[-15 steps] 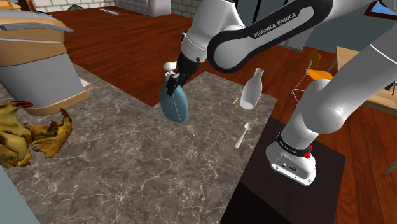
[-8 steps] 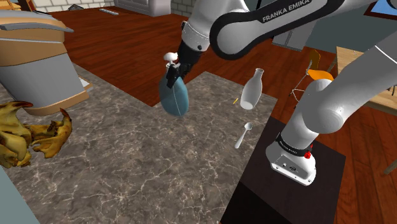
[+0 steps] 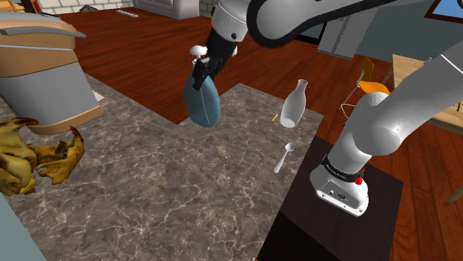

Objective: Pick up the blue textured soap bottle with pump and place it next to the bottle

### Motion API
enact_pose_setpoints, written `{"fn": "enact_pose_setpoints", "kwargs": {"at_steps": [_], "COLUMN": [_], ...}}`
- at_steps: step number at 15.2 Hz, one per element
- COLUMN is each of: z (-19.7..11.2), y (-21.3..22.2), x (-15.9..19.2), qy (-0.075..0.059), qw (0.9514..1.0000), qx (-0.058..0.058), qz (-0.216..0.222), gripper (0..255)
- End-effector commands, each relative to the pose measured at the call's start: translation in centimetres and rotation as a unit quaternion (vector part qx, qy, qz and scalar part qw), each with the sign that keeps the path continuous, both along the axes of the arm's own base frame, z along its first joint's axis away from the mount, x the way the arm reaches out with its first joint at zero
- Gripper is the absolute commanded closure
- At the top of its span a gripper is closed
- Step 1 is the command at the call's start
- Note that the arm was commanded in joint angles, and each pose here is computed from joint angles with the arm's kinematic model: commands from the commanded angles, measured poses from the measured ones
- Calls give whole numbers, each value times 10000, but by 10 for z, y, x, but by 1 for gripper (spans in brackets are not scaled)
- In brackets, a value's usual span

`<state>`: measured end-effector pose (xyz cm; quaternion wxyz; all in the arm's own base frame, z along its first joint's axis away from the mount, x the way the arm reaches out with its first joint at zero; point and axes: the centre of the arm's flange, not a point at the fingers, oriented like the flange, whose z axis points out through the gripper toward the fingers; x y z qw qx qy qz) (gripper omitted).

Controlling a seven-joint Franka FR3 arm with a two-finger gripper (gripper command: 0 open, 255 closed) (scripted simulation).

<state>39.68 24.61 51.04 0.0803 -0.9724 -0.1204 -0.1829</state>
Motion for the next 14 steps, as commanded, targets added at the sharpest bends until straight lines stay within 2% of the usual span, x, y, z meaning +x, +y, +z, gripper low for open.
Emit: {"fn": "enact_pose_setpoints", "kwargs": {"at_steps": [1, 14], "z": [10, 79], "y": [0, 0], "x": [-1, -1], "qy": [-2, -2], "qw": [10000, 10000], "qx": [1, 1], "qz": [0, 0], "gripper": [255, 255]}}
